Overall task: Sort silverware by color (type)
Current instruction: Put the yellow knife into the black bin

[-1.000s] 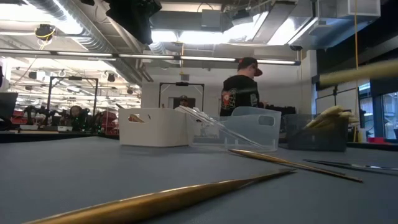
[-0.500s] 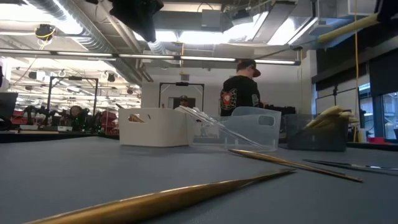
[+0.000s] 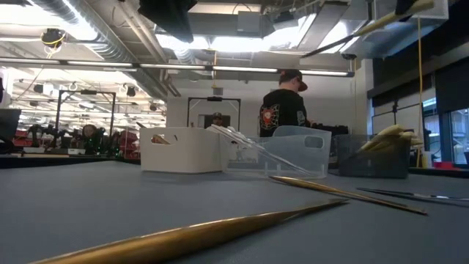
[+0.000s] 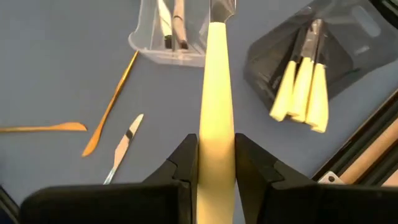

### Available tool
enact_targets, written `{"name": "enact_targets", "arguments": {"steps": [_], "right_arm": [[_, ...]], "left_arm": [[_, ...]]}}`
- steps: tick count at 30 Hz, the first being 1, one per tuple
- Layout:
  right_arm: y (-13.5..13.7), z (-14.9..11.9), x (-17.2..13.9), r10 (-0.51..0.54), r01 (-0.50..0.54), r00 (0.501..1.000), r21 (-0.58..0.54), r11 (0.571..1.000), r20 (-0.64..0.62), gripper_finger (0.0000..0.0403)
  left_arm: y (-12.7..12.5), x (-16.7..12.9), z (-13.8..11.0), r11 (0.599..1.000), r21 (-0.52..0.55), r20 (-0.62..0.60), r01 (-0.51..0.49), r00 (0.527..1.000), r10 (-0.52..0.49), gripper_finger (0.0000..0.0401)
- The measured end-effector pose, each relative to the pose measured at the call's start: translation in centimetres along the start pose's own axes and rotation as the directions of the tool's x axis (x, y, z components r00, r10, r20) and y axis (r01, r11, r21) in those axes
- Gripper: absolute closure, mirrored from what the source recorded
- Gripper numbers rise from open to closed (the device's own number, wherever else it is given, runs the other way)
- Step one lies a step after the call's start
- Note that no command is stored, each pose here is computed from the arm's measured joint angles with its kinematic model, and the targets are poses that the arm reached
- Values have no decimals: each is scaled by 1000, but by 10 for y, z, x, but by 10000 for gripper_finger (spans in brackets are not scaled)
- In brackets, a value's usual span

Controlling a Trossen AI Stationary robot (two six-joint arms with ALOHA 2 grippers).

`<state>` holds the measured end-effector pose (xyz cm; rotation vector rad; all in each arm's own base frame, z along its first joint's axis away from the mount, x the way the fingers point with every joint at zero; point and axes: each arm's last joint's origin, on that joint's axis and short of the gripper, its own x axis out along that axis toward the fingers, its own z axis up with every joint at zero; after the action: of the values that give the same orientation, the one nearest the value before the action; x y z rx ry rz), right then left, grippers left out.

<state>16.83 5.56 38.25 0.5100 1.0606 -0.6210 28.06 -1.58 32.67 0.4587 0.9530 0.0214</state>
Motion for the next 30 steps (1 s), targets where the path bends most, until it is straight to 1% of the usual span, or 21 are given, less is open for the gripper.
{"name": "enact_targets", "arguments": {"steps": [5,13,17,21,25,28,30], "right_arm": [[-25,16,-4,11,-10,1000,59,998,-5,338],[-54,40,7,-30,36,999,131,991,-45,338],[-71,45,31,-66,92,986,163,982,-155,338],[-90,43,57,-80,131,958,172,976,-276,338],[-108,39,81,-126,195,922,158,968,-366,338],[-122,35,96,-144,235,897,175,956,-417,338],[-130,33,104,-146,247,890,188,950,-432,338]], "left_arm": [[0,0,2,1000,-5,16,-5,1000,5,325],[1,0,2,1000,-10,23,-7,1000,8,325],[1,0,4,1000,-16,39,-12,999,13,325],[1,0,4,1000,-18,44,-14,999,15,325],[1,0,4,1000,-18,44,-14,999,15,325],[1,0,4,1000,-18,45,-14,999,15,325],[2,0,5,1000,-19,47,-15,999,16,325]]}}
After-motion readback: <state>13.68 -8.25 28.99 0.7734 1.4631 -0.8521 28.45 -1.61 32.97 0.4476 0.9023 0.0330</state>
